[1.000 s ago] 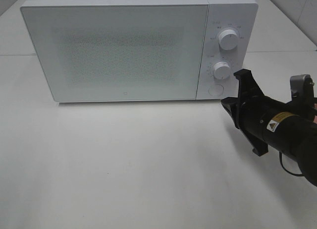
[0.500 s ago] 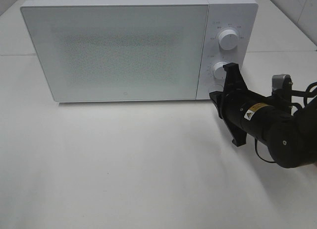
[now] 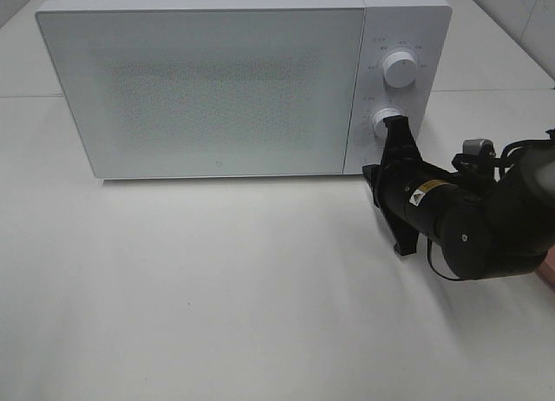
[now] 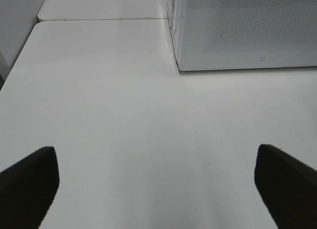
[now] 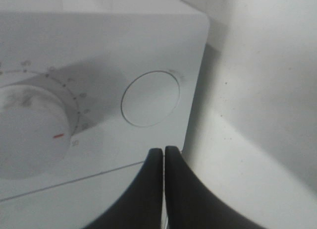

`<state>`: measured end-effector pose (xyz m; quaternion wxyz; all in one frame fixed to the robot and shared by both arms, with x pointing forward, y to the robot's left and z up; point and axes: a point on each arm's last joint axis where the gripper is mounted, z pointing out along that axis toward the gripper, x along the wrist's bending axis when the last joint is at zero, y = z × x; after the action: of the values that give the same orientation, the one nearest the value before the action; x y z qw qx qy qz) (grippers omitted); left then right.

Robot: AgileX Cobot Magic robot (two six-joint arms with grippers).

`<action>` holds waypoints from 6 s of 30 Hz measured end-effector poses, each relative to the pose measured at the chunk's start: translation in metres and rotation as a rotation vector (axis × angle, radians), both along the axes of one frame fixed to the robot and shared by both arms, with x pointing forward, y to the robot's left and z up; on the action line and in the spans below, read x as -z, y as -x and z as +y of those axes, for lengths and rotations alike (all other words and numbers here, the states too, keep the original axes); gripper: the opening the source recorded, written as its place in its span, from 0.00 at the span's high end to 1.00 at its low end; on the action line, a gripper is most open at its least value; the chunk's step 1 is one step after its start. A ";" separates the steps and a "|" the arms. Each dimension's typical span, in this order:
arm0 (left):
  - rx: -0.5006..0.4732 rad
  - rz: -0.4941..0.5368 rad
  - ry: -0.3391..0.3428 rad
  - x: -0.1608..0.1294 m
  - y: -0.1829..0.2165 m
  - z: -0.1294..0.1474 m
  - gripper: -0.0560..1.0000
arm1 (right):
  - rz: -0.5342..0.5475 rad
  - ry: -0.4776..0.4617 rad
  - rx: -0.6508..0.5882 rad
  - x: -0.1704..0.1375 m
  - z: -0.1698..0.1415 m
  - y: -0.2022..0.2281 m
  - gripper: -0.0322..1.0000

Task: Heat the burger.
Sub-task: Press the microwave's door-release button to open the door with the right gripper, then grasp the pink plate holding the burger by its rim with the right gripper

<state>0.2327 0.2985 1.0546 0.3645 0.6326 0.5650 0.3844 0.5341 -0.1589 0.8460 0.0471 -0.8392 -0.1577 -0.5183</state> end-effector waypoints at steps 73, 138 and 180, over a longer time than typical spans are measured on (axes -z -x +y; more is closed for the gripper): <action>0.000 0.000 0.000 0.000 0.000 0.000 0.00 | 0.019 0.042 0.127 0.008 0.004 -0.046 0.97; -0.001 0.000 -0.001 0.000 0.000 0.000 0.00 | -0.015 0.026 0.096 -0.011 0.003 -0.006 0.97; -0.001 0.000 -0.001 0.000 0.000 0.000 0.00 | 0.253 0.837 -1.178 -0.115 0.004 0.078 0.97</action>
<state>0.2327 0.2986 1.0546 0.3641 0.6326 0.5650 0.3847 0.4561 -0.1547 0.9614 0.0114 -0.6165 -0.7607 -0.2028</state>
